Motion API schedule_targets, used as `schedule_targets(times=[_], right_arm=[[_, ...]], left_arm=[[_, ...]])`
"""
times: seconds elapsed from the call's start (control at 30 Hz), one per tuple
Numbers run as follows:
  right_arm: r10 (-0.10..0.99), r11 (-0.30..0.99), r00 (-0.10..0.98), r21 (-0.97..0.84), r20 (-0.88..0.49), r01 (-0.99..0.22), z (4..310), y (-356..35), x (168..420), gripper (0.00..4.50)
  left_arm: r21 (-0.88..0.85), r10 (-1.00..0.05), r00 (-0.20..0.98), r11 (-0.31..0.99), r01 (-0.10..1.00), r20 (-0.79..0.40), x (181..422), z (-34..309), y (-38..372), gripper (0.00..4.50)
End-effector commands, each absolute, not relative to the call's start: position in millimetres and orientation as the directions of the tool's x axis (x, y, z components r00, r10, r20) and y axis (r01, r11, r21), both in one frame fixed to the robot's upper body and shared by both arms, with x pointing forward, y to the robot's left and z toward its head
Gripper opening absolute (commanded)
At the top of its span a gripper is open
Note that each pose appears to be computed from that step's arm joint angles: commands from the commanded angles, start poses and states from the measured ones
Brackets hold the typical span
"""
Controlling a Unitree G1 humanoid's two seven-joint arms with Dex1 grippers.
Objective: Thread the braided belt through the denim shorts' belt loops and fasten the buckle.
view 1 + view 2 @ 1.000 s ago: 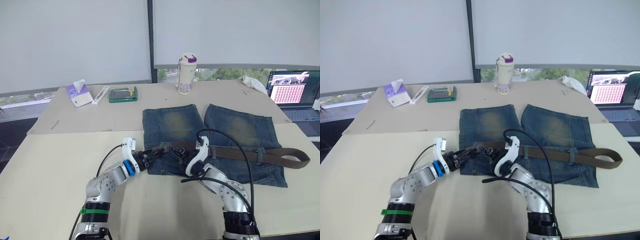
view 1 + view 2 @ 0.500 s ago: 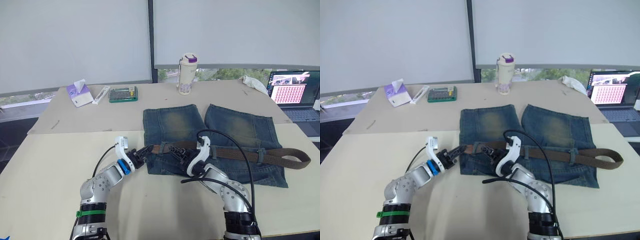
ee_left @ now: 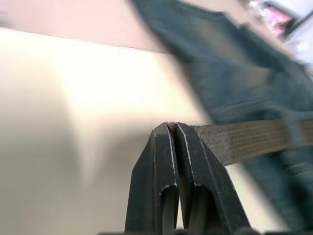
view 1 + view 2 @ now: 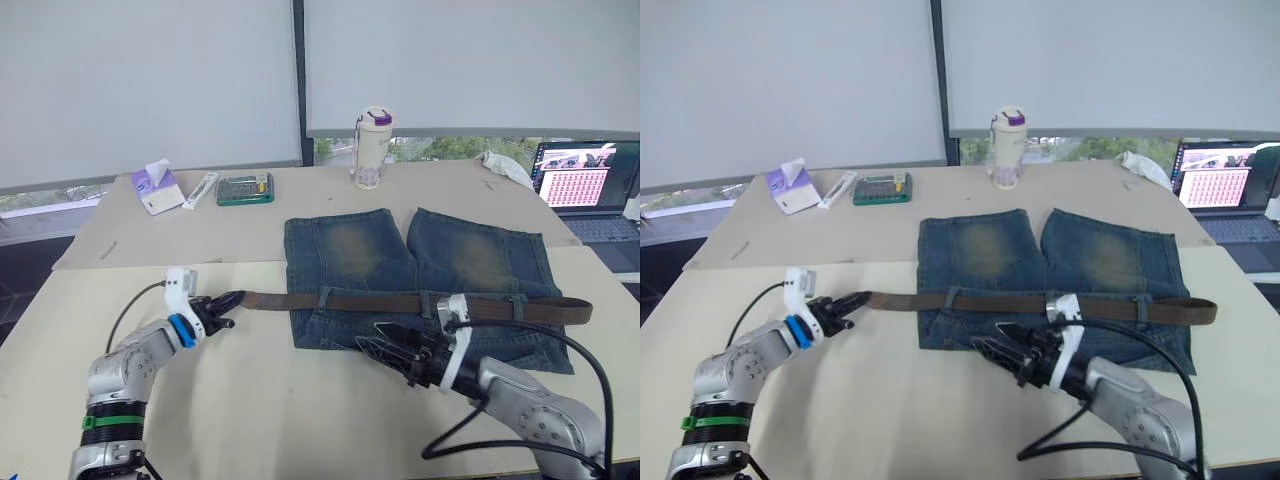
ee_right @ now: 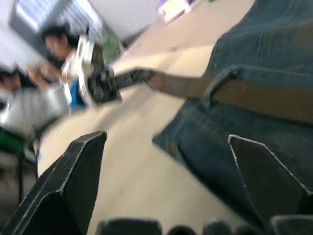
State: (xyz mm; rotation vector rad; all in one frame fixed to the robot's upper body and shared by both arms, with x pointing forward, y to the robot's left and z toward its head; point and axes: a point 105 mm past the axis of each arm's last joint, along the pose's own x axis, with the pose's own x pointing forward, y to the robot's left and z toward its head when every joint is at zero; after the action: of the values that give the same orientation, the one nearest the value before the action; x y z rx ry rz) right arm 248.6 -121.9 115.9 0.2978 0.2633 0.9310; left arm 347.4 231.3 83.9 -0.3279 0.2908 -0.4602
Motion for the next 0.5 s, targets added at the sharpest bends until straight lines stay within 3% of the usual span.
schedule_targets(times=[0.03, 0.13, 0.2, 0.3, 0.5], right_arm=[[0.740, 0.668, 0.669, 0.202, -0.073, -0.717, 129.0, -158.3, 256.5, 4.48], [0.644, 0.765, 0.755, 0.124, -0.122, -0.633, 127.2, -201.6, 259.4, 4.48], [0.577, 0.817, 0.803, 0.085, -0.148, -0.571, 128.9, -227.2, 260.5, 4.48], [0.513, 0.856, 0.844, 0.022, -0.158, -0.517, 137.5, -252.5, 262.3, 4.48], [0.285, 0.937, 0.931, -0.138, -0.229, -0.321, 146.2, -316.2, 278.6, 4.48]], left_arm=[[-0.217, -0.247, 0.956, 0.953, 0.210, -0.160, 364.7, 105.9, 285.5, 0.00], [-0.103, -0.019, 0.984, 0.995, 0.001, -0.175, 372.1, 107.8, 330.6, 0.00], [-0.015, 0.050, 0.979, 0.998, -0.054, -0.196, 371.4, 102.4, 345.0, 0.00], [0.010, 0.066, 0.978, 0.998, -0.066, -0.197, 372.2, 100.1, 349.6, 0.00], [0.056, 0.102, 0.974, 0.994, -0.093, -0.202, 373.5, 97.0, 354.6, 0.00]])
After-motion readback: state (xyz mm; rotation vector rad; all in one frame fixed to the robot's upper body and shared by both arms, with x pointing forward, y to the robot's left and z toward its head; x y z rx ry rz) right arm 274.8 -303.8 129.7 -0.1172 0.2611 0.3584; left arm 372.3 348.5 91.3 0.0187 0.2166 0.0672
